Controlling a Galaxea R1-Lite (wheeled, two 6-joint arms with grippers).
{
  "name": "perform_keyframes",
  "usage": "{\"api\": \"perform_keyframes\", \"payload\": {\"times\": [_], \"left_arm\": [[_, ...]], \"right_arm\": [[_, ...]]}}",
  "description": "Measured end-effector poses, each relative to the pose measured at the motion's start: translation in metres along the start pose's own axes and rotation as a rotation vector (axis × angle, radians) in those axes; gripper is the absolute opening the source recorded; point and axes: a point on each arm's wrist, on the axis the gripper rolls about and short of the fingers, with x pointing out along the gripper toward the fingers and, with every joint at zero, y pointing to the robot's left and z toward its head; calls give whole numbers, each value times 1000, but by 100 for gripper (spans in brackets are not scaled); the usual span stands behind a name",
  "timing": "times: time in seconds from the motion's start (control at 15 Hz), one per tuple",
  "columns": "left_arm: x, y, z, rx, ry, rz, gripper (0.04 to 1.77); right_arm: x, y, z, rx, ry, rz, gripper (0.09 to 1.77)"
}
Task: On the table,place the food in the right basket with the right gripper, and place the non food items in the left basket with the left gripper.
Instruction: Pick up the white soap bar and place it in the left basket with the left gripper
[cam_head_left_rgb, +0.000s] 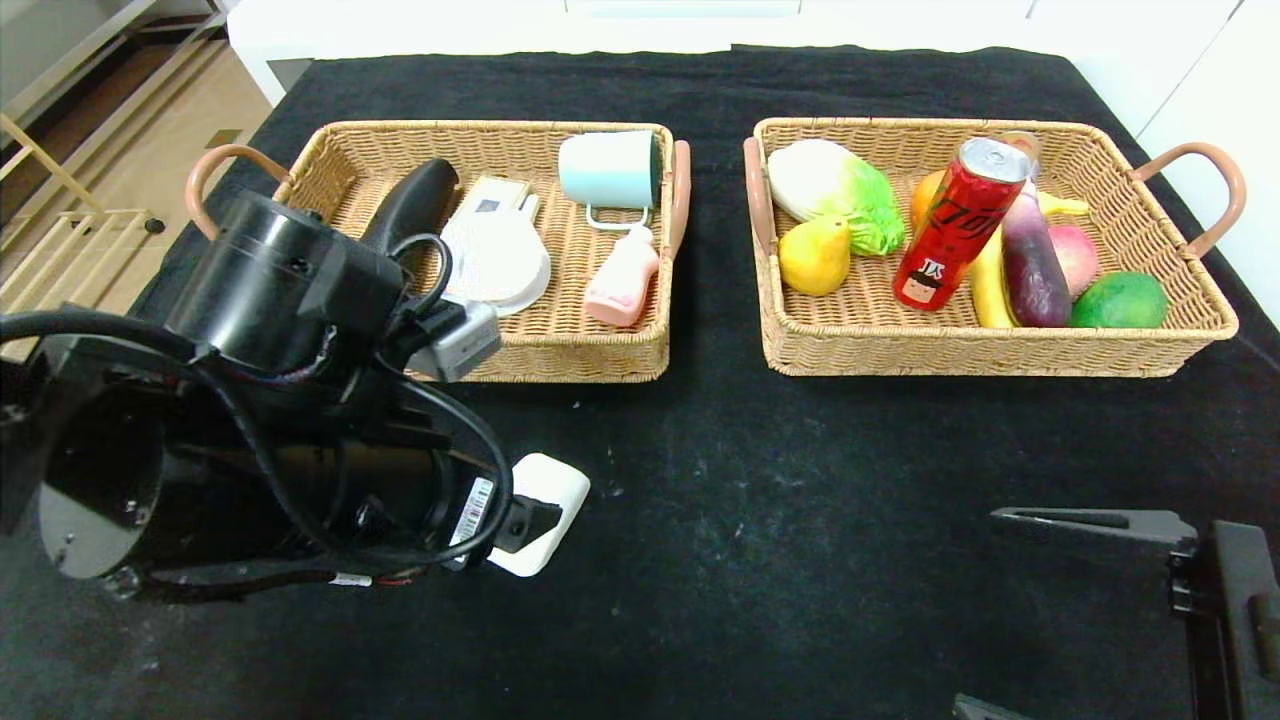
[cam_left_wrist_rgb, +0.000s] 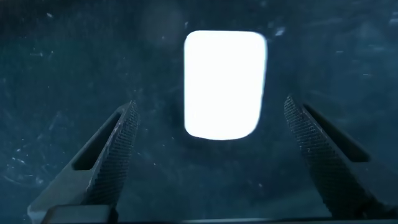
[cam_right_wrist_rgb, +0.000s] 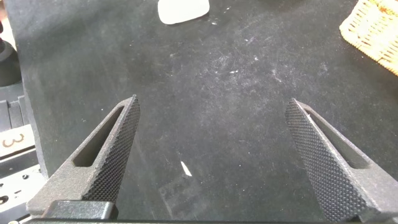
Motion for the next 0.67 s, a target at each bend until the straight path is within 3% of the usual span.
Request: {"api": "perform_keyframes", "payload": {"times": [0.67], "left_arm": [[35, -15, -3, 57, 85, 3, 171]], "right_arm": [[-2, 0, 1, -3, -8, 0, 171]]}}
